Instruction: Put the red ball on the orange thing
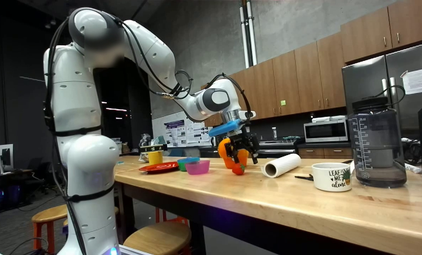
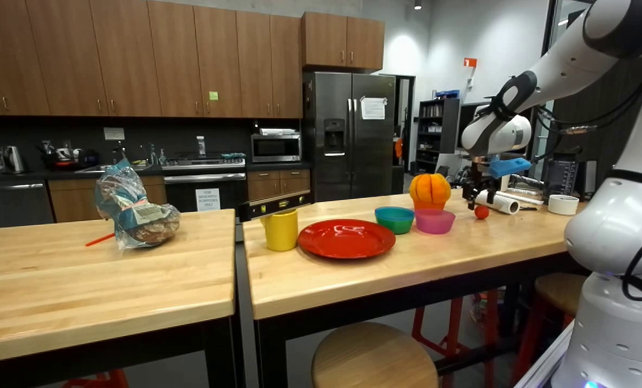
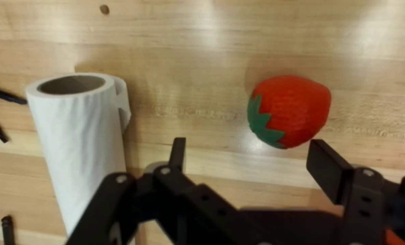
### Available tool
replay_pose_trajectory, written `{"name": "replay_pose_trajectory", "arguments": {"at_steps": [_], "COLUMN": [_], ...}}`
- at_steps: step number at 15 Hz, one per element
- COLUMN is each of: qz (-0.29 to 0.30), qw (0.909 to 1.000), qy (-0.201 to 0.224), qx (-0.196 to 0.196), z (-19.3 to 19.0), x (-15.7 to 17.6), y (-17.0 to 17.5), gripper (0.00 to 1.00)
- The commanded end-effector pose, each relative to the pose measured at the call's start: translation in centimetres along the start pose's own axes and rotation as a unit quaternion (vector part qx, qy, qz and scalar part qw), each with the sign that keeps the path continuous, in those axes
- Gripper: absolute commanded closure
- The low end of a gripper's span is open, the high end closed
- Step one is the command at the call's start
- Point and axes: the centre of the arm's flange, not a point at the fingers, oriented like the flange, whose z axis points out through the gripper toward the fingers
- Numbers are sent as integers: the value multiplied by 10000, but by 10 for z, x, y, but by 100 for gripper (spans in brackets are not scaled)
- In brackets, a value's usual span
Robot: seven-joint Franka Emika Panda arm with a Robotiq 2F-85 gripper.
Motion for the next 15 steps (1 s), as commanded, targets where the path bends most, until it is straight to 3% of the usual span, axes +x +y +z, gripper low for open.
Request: {"name": "replay_pose_trajectory", "arguments": {"at_steps": [1,4,5,12,15], "qz": [80,149,148,102,78], "qw": [9997,9993,9994,9984,9986], "qy": [-241,-303,-275,-457,-443], "qx": [57,141,163,301,288], "z": [-15,-17,-15,4,-1], "x": [-19,-27,-29,-39,-39], "y": [-4,-7,-8,-16,-19], "gripper": [0,0,18,71,75]}}
